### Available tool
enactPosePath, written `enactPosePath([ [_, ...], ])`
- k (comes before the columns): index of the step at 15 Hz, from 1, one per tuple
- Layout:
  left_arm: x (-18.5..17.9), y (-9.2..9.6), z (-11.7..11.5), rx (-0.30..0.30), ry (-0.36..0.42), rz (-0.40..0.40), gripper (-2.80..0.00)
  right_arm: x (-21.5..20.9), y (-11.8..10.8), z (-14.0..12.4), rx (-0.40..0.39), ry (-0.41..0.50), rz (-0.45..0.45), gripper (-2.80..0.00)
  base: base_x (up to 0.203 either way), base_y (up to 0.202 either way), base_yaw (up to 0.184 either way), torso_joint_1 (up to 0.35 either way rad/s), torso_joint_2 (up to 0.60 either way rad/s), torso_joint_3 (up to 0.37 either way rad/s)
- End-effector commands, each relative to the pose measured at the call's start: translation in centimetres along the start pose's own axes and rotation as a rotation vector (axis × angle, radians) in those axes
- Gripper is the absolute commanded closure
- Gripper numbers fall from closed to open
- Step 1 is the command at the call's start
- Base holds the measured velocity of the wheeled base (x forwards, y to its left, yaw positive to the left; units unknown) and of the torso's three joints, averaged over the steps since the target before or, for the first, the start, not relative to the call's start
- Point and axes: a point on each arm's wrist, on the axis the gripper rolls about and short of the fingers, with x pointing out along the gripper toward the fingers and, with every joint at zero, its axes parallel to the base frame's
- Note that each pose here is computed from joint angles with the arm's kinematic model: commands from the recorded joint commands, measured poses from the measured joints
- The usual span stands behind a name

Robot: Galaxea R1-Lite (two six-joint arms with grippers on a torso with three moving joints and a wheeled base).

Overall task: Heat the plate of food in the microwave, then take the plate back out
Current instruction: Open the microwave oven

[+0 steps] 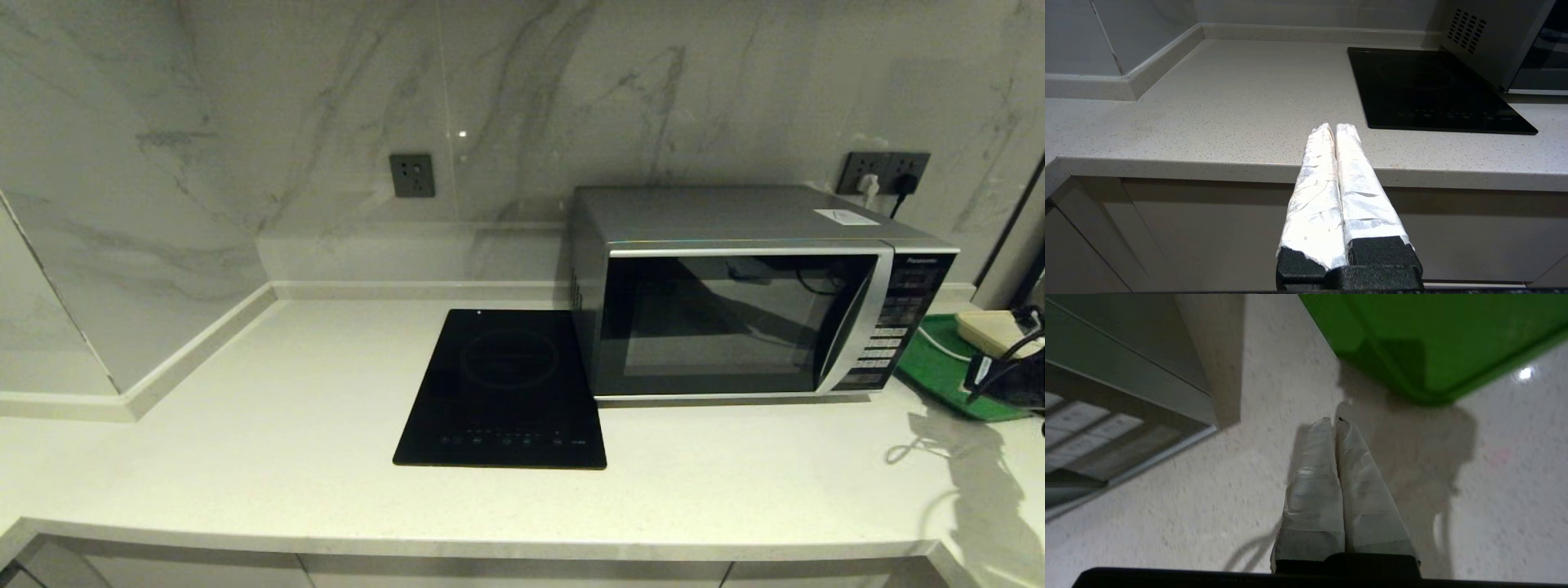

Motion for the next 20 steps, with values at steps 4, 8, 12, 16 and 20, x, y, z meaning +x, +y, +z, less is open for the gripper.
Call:
enactPosePath([
  [4, 0.0, 0.0, 0.0, 0.000, 0.000, 0.000, 0.00, 1.3, 2.1, -1.1, 0.138, 0.069, 0.269, 0.00, 0.000, 0.000, 0.000, 0.000, 0.00, 0.000],
  [8, 0.0, 0.0, 0.0, 0.000, 0.000, 0.002, 0.00, 1.9, 1.7, -2.1, 0.134, 0.106, 0.373, 0.00, 0.000, 0.000, 0.000, 0.000, 0.00, 0.000],
  [12, 0.0, 0.0, 0.0, 0.000, 0.000, 0.000, 0.00, 2.4, 1.7, -2.6, 0.136, 0.126, 0.401, 0.00, 0.000, 0.000, 0.000, 0.000, 0.00, 0.000],
  [16, 0.0, 0.0, 0.0, 0.000, 0.000, 0.000, 0.00, 2.5, 2.4, -2.6, 0.131, 0.135, 0.464, 0.00, 0.000, 0.000, 0.000, 0.000, 0.00, 0.000],
  [20, 0.0, 0.0, 0.0, 0.000, 0.000, 0.000, 0.00, 3.2, 2.7, -3.2, 0.134, 0.156, 0.474, 0.00, 0.000, 0.000, 0.000, 0.000, 0.00, 0.000],
])
